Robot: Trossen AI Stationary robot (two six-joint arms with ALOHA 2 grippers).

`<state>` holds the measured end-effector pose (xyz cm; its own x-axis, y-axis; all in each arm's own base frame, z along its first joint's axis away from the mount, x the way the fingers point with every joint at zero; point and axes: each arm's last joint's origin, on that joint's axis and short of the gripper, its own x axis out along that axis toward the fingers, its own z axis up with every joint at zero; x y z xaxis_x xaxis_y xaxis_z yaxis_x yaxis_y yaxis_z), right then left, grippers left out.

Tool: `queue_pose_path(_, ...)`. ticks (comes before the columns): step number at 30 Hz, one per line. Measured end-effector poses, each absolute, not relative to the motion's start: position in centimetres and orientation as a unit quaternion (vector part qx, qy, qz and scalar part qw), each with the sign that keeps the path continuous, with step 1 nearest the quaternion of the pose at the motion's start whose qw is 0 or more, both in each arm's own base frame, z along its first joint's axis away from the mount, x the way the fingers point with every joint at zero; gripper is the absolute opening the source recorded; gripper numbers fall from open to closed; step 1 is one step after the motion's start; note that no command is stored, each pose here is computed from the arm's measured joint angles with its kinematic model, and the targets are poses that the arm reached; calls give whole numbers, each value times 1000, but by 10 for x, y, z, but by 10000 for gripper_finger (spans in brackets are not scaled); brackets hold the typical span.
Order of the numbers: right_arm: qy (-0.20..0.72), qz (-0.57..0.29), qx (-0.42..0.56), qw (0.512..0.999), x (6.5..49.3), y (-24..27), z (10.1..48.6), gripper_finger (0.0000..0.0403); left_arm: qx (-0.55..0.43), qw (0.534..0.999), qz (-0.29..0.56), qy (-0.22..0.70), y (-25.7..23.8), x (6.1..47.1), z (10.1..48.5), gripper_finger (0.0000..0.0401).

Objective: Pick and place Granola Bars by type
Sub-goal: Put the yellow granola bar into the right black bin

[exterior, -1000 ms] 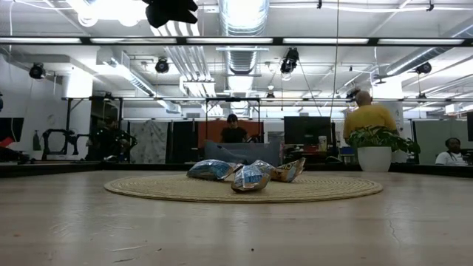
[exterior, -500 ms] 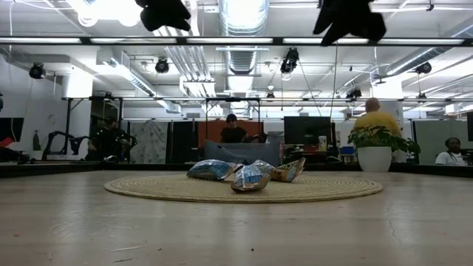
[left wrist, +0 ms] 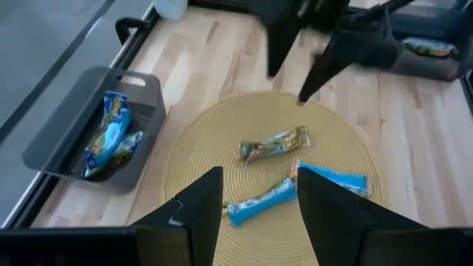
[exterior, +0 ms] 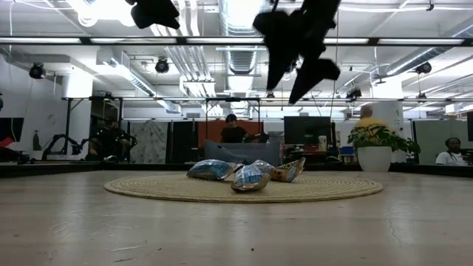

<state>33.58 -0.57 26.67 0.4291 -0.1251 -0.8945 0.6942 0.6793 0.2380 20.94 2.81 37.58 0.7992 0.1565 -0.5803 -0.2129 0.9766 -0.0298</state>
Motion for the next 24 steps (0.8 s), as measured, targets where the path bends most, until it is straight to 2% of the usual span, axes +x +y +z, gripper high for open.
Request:
queue_pose_path(5,494,-274,298,769,359,-13,242,291,-41,943,111,312,27,197,378,158)
queue_pose_path(12,521,-282,298,748,384,-16,215,277,-44,940,114,319,25,178,381,145)
queue_pose_path(16,538,-285,295,736,394,-16,204,269,-39,937,121,325,24,167,383,109)
queue_pose_path(22,547,-282,299,729,404,-17,193,260,-39,931,122,342,22,152,383,19)
queue_pose_path(24,551,-284,300,725,405,-18,188,258,-40,932,123,339,22,148,384,6)
